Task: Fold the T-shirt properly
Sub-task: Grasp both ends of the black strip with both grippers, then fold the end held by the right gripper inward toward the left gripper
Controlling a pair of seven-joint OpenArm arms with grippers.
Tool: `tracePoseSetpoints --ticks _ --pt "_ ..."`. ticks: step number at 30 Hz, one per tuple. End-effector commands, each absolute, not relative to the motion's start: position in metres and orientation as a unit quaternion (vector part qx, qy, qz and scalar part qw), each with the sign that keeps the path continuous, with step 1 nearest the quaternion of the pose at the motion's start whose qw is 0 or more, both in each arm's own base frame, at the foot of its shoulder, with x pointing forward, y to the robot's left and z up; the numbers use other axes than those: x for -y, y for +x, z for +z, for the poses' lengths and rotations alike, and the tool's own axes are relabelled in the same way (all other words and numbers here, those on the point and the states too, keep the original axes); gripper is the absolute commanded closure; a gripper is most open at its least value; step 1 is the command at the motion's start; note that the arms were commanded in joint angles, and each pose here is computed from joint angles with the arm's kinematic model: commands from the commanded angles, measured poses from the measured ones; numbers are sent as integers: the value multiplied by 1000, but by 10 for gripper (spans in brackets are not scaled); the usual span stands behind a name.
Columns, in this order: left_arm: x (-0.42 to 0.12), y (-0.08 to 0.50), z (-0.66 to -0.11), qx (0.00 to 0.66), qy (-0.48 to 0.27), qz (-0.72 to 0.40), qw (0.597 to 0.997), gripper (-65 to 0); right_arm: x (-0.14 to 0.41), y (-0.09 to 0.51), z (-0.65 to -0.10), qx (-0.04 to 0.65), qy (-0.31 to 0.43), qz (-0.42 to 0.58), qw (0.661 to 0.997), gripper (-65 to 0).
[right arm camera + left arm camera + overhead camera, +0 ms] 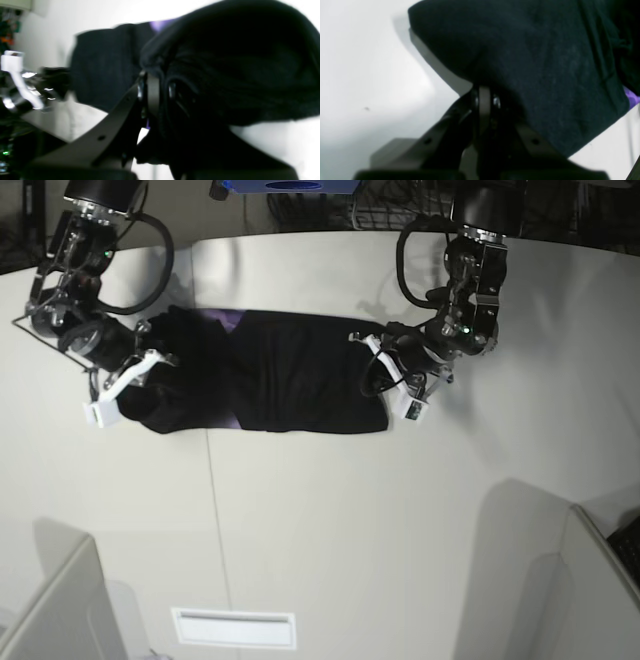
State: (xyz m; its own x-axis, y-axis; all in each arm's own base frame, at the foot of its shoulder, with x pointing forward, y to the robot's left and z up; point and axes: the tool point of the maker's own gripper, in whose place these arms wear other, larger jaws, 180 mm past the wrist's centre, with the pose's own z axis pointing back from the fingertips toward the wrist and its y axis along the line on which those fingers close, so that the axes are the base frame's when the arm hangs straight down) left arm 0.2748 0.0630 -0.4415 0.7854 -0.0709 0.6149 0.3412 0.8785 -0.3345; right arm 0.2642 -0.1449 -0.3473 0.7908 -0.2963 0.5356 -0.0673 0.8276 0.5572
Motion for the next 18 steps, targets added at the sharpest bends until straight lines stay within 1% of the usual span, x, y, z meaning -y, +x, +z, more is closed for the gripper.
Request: tracePoseSetpoints --ticks 1,9,13,18 --pt "-67 263 -452 276 -204 -123 931 0 139 271 -333 339 299 -59 890 0" --pt "-68 261 -450 278 -202 -126 931 0 72 270 -334 299 357 -29 884 0" --pt "-68 262 -447 283 -200 -131 929 0 46 272 -328 298 385 -23 873 0" --pt "-72 263 -447 284 -197 -127 930 0 28 276 -320 300 408 -29 862 0"
